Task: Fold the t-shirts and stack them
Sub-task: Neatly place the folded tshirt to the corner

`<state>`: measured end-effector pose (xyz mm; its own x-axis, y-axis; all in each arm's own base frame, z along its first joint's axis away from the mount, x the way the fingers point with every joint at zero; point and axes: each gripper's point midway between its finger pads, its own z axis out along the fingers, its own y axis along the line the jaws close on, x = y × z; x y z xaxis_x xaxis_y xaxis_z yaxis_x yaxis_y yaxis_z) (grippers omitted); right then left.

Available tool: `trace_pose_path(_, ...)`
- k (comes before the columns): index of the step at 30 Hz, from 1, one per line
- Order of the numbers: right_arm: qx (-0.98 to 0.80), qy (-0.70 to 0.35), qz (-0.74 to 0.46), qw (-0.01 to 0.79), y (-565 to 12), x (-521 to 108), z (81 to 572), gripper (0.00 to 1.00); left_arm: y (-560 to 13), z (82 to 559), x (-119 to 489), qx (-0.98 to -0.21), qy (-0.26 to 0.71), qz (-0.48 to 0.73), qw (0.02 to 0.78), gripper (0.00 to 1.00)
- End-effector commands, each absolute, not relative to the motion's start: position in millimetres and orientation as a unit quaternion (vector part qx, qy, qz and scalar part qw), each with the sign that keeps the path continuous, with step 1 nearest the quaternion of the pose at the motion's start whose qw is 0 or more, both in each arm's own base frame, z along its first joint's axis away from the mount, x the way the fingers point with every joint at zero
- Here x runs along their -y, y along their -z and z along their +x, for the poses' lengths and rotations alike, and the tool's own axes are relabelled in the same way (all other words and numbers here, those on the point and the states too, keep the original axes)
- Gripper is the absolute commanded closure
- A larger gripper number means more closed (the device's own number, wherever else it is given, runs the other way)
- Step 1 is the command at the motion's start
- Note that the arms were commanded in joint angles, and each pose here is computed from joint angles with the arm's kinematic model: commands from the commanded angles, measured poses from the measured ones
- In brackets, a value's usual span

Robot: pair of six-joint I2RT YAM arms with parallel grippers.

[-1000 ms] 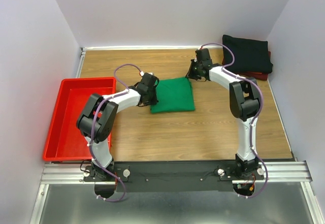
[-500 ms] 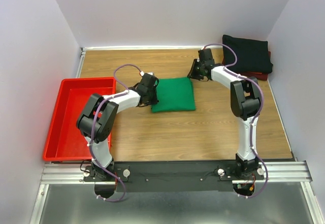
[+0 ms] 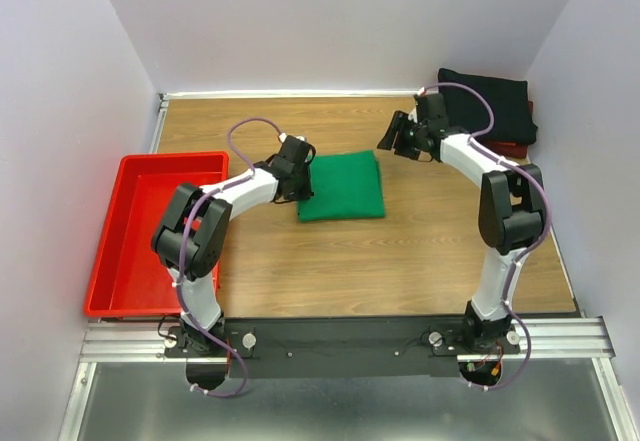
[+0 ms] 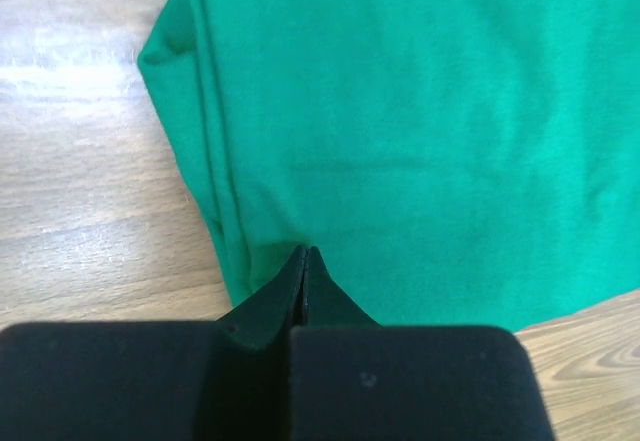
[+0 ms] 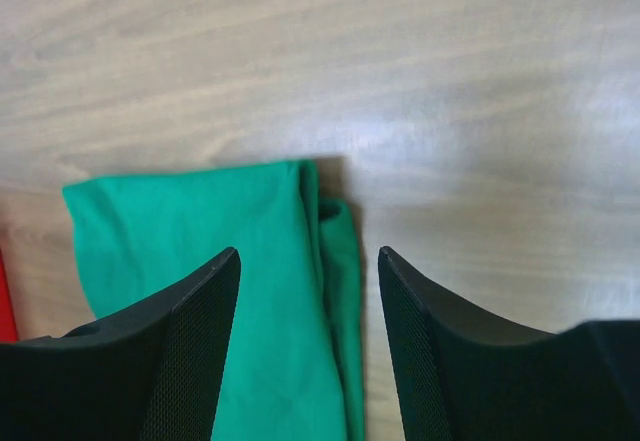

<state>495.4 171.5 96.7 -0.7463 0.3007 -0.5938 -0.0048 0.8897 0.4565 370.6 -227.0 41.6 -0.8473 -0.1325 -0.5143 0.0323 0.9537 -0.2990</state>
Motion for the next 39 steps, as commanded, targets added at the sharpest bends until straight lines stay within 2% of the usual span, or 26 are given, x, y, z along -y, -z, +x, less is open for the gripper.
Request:
trace_pose_path(1,-0.924,-0.245,0.055,0.29,-69.8,-183.1,458.0,0.36,-46.4,374.1,231.1,-0.951,0.149,-0.01,0.27,1.0)
trace_pose_path(9,-0.932,-0.269,0.033,0.24,-43.1,-198.2,429.1,0.27,-48.7,376.1,232.5,-0.951,0.149,-0.002,0.27,1.0)
trace_pose_path(20,-0.937,-0.283,0.03,0.205,-28.6,-224.8,408.0,0.3,-47.4,374.8,231.6,-0.951,0.149,-0.001,0.271,1.0)
trace_pose_path(26,-0.945,-0.235,0.055,0.22,-20.9,-208.4,406.5,0.32,-50.6,375.2,231.7,-0.95,0.15,0.0,0.274,1.0)
trace_pose_path(32,-0.939,-0.223,0.057,0.255,-42.8,-200.8,411.0,0.3,-51.3,374.0,230.9,-0.95,0.15,0.002,0.275,1.0)
trace_pose_path(39,-0.942,-0.204,0.07,0.257,-36.4,-183.5,413.6,0.28,-50.5,372.6,229.1,-0.95,0.147,0.002,0.275,1.0)
